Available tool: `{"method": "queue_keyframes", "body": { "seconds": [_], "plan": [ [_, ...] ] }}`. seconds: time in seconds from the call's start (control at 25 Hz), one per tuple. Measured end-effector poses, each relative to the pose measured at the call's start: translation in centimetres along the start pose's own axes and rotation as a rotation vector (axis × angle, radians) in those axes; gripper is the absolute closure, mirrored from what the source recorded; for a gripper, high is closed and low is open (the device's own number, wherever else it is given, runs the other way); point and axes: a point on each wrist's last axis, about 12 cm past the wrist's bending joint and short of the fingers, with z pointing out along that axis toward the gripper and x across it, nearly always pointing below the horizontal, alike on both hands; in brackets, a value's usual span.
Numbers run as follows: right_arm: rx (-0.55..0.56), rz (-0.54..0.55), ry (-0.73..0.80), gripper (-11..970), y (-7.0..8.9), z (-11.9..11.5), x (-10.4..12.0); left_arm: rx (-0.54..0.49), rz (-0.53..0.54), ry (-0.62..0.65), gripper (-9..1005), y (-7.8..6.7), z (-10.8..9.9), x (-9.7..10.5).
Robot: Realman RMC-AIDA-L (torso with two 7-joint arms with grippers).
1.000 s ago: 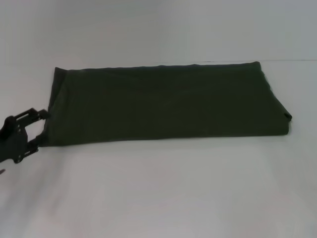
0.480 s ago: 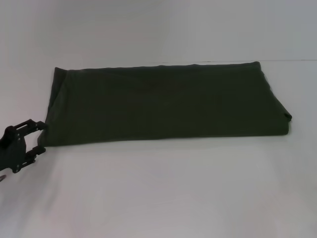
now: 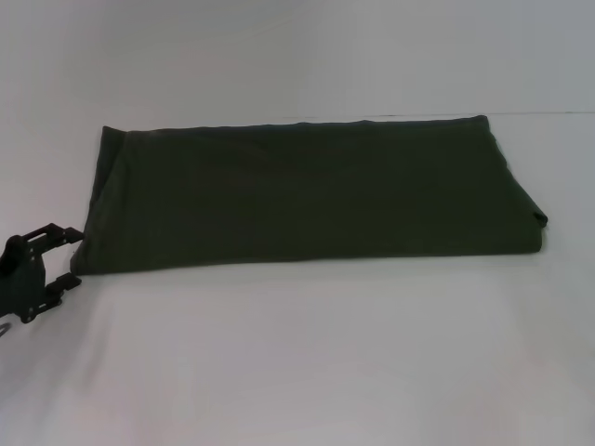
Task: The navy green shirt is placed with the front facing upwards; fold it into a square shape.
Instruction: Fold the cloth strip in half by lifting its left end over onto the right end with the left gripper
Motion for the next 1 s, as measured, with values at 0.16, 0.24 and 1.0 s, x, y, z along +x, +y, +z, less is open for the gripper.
{"method": "queue_keyframes", "body": {
  "seconds": [0.16, 0.24, 1.0],
  "plan": [
    [0.017, 0.001, -0.010, 38, -0.2, -0.1, 0.0, -0.003, -0.007, -0.003, 290, -0.1, 0.4, 0.0],
    [0.023, 0.003, -0.014, 38, -0.3, -0.2, 0.0, -0.005, -0.009, -0.004, 290, -0.2, 0.6, 0.1],
    [0.020, 0.009, -0.030, 42, -0.3, -0.5, -0.3, -0.024, 0.011, 0.012, 290, -0.9, 2.1, 0.4]
  ]
}}
